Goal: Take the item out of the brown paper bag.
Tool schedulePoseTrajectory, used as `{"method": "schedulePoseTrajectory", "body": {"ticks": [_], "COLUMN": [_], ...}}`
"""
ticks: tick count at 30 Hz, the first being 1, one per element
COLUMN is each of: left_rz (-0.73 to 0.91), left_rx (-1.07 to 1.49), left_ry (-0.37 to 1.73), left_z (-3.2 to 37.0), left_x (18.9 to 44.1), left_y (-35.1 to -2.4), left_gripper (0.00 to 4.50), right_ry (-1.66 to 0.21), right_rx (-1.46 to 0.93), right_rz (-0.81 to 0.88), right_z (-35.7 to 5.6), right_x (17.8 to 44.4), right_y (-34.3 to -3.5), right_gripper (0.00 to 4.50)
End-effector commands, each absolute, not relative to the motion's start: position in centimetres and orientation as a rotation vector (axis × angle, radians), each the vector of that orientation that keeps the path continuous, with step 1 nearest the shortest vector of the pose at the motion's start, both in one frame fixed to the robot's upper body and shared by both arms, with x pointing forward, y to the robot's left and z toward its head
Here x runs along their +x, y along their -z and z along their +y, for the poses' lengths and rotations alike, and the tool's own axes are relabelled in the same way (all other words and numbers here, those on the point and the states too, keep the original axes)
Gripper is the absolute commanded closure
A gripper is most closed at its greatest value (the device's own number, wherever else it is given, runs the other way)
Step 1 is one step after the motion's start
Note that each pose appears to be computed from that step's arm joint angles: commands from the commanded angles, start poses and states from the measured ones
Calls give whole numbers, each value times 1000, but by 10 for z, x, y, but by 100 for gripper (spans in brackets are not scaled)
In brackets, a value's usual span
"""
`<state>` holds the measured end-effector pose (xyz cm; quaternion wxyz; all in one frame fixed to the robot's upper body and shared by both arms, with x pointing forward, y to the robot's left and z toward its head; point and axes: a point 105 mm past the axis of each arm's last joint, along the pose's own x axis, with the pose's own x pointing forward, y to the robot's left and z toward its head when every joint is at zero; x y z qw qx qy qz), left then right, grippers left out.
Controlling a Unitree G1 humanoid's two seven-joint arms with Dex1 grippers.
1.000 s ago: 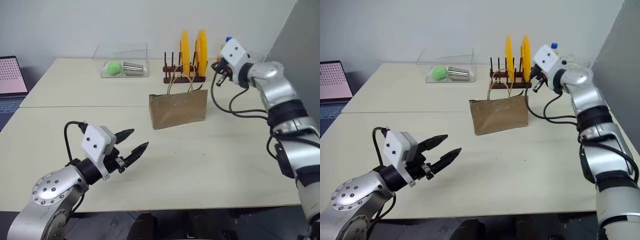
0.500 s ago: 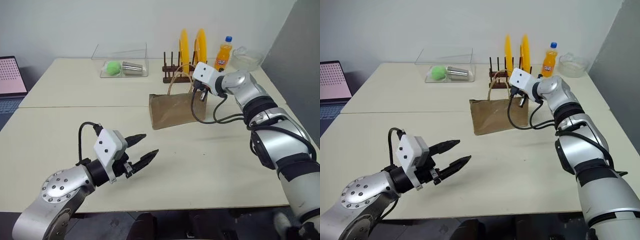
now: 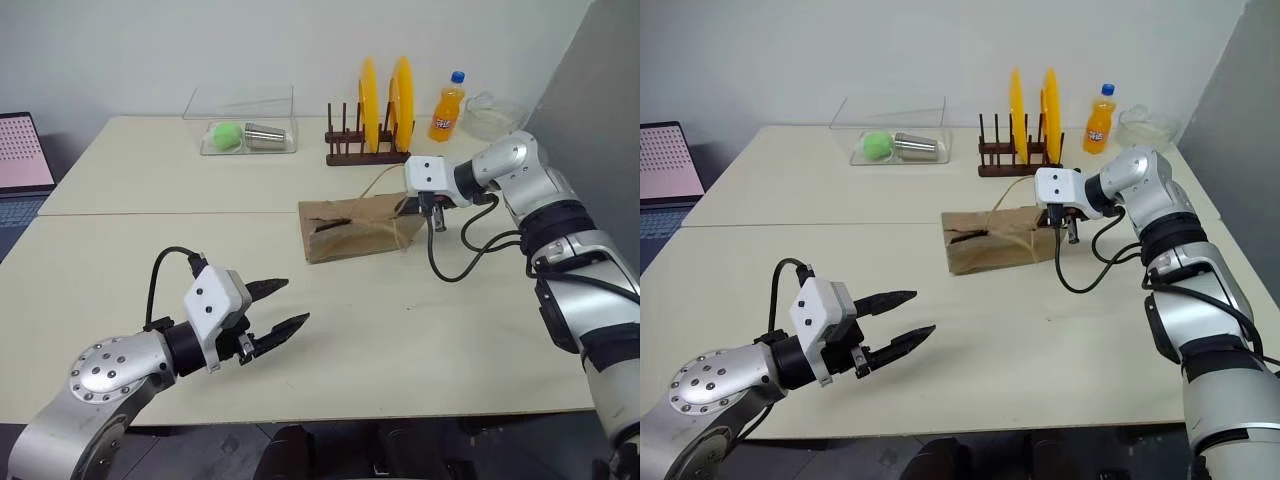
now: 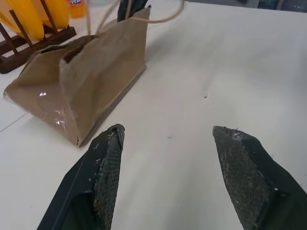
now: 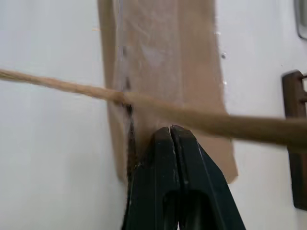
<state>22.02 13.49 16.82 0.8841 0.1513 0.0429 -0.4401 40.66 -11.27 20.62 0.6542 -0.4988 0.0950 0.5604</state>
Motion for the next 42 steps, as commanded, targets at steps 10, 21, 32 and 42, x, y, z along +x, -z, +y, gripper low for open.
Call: {"method": "schedulePoseTrajectory", "body": {"ticks": [10,21,32,42], "left_rz": [63,36,-186,-257], "left_rx": [342,568,833,966], "left_ry": [994,1166,1520,1652], "left_z": [129,124,50,25], "left_x": [219,236,258,255], "left_y": [-171,-183,-185,-159], "left_gripper": [139,103,0,0], "right_ry": [-1350,-1271,-1080,-916], "right_rx": [-1123,-745,-407,-404], "right_rz": [118,56,277,394], "right_z": [-108,-126,-132,-156], "right_x": [359,285,205,179], "right_y": [-223,-238,-170,-151], "right_gripper": [446,431,72,72]}}
